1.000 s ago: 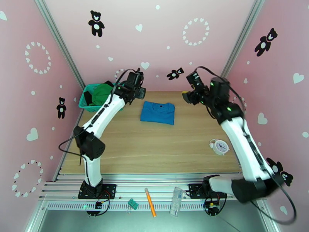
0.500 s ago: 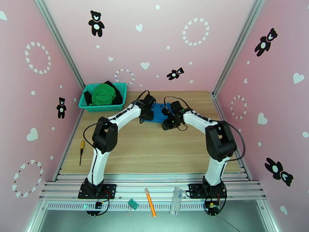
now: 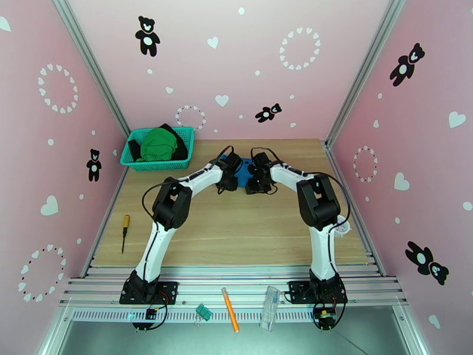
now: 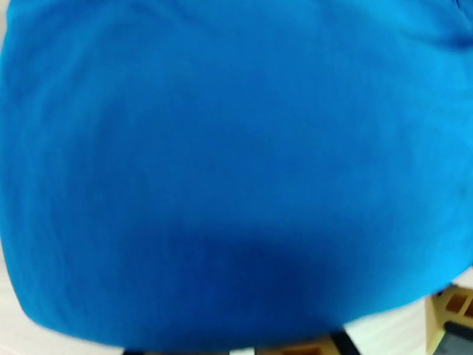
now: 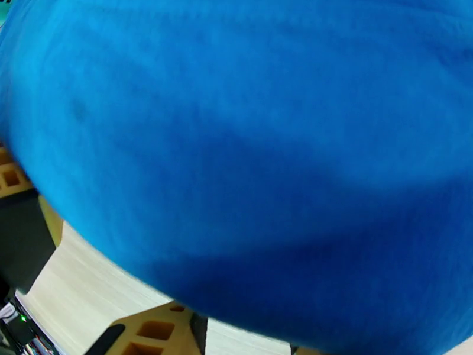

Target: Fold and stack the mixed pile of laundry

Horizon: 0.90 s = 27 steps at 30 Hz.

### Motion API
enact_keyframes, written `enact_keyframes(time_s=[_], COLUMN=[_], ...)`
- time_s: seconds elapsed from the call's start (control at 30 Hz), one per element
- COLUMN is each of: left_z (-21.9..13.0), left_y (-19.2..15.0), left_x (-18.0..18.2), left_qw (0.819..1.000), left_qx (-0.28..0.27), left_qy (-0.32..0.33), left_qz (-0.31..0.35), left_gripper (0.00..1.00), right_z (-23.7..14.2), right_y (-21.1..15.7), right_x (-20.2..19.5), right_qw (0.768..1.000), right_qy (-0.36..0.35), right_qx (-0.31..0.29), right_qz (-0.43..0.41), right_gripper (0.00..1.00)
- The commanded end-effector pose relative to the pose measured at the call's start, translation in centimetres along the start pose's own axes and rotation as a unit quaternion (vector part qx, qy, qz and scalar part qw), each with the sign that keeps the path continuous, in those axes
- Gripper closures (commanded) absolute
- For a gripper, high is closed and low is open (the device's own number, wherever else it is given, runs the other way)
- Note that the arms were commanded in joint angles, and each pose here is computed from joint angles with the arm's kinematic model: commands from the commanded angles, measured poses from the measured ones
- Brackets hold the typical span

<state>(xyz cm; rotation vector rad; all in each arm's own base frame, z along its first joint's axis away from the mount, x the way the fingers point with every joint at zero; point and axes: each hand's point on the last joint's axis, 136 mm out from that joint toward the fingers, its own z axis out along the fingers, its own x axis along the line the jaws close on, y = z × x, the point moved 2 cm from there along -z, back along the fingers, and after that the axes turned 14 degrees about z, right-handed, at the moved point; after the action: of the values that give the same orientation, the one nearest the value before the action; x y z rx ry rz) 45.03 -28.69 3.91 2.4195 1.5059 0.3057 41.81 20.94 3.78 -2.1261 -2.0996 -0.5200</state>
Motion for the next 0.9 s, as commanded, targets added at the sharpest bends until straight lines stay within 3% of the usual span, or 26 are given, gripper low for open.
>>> enact_keyframes(time_s=[0.0,0.23,0.6,0.87], left_z=[2.6,3.8,4.5,4.2], left_y=[-0.3,3.6,8.2,9.8], left_x=[2.7,4.8,5.0,7.0], left_qw=[0.999,0.999,0.995,0.989], left_qx=[0.025,0.005,-0.064,-0.098], left_qy=[0.026,0.009,-0.032,-0.027], left_qz=[-0.018,-0.034,-0.068,-0.103], left_gripper=[0.80,0.80,0.74,0.68], right_z=[2.2,2.4,2.6,1.8], right_y=[2.6,7.4,15.2,16.8], right_x=[-2.4,-3.2,-4.8,-3.8], right_qw=[0.999,0.998,0.994,0.992], right_qy=[-0.030,-0.025,-0.001,0.042], right_qx=[-0.020,-0.033,-0.081,-0.100], right_qz=[0.021,0.041,0.075,0.071], right_gripper=[0.57,0.57,0.57,0.57])
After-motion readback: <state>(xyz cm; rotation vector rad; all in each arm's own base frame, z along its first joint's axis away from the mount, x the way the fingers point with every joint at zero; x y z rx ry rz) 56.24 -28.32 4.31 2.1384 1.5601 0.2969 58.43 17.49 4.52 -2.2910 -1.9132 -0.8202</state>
